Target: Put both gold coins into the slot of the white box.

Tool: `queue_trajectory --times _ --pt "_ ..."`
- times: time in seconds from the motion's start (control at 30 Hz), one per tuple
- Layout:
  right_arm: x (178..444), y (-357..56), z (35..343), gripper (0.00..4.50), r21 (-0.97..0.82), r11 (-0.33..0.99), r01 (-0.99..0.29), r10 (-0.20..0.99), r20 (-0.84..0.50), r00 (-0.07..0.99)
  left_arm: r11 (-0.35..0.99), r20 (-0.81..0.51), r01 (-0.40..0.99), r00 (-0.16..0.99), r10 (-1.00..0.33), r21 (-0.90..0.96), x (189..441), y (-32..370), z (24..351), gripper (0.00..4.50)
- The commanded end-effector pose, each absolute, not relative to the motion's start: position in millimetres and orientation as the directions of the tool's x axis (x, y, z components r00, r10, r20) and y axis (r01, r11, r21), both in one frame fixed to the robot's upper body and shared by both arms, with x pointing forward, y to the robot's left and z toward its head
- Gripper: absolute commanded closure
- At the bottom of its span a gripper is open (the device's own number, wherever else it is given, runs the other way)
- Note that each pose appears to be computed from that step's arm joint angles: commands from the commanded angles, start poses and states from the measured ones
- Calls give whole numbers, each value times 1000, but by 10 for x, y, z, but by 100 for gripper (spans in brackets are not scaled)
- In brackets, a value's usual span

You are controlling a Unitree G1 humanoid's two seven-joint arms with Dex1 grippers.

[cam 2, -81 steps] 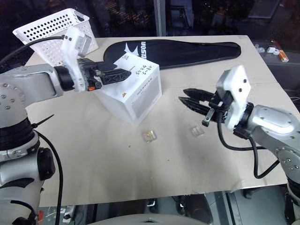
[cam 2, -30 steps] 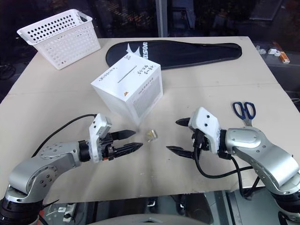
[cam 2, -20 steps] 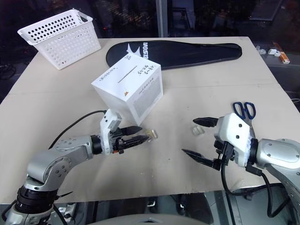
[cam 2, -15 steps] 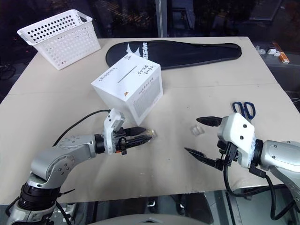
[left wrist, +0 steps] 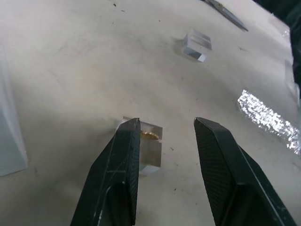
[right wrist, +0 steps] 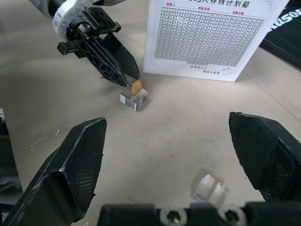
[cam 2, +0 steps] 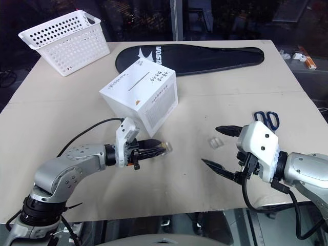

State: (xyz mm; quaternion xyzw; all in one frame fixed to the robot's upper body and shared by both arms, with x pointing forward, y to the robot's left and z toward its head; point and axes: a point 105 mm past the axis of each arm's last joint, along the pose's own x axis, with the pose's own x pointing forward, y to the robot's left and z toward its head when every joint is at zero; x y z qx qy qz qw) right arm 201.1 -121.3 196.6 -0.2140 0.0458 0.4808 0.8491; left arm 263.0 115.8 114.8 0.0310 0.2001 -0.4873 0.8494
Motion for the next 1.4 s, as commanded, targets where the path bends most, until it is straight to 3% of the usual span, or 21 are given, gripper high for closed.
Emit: queue_trajectory --times 0.03,0.4,1.1,1.4 --pt "1969 -1160 2025 0 -351 425 -834 807 -270 525 493 -352 868 443 -825 -62 2604 1117 1230 267" --pt "1967 -1150 2030 0 -348 429 -834 807 -267 527 420 -420 906 405 -812 61 2564 1190 1061 267" --pt "1948 -1155 2012 0 -352 441 -825 796 -271 541 448 -409 879 473 -780 162 2765 1219 1013 267" --pt "1944 -1154 2003 0 -349 441 -827 796 -273 540 427 -336 904 398 -854 -13 2663 1225 1150 267"
